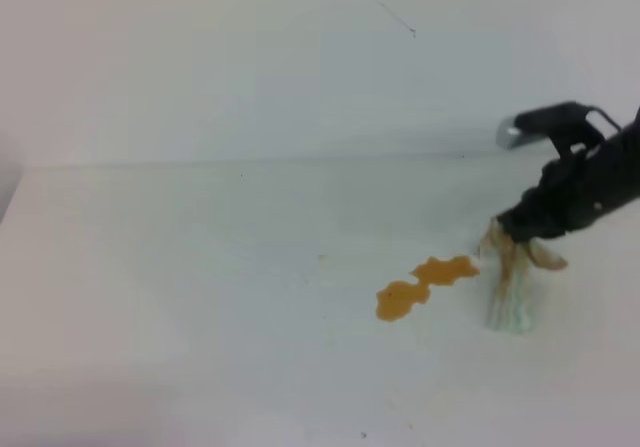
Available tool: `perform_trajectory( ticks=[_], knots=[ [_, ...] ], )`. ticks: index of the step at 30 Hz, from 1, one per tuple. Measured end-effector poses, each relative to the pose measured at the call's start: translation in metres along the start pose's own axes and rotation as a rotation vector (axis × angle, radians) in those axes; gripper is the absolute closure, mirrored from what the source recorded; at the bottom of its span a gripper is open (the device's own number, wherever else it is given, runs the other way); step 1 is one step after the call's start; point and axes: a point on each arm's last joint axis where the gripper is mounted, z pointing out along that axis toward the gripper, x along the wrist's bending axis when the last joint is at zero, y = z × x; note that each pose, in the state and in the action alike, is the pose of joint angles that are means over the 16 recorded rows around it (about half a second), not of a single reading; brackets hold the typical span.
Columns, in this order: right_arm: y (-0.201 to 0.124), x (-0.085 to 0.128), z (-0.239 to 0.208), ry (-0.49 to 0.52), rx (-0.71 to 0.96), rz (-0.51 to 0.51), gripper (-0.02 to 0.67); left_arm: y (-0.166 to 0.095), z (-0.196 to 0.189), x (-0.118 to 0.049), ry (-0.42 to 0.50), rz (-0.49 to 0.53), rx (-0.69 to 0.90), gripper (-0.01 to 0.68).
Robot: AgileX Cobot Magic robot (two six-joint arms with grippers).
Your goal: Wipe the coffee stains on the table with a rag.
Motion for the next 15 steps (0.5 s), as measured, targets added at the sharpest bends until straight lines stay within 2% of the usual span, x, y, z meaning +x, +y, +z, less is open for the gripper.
perform_trajectory(
  ticks=[8, 15],
  knots=[
    [0.025, 0.000, -0.002, 0.046, -0.080, 0.036, 0.618, 0.000, 0.000, 0.000, 0.000, 0.000, 0.000, 0.675],
    [0.019, 0.001, 0.030, 0.093, -0.038, 0.074, 0.619, -0.001, 0.000, 0.000, 0.000, 0.000, 0.000, 0.675]
  ],
)
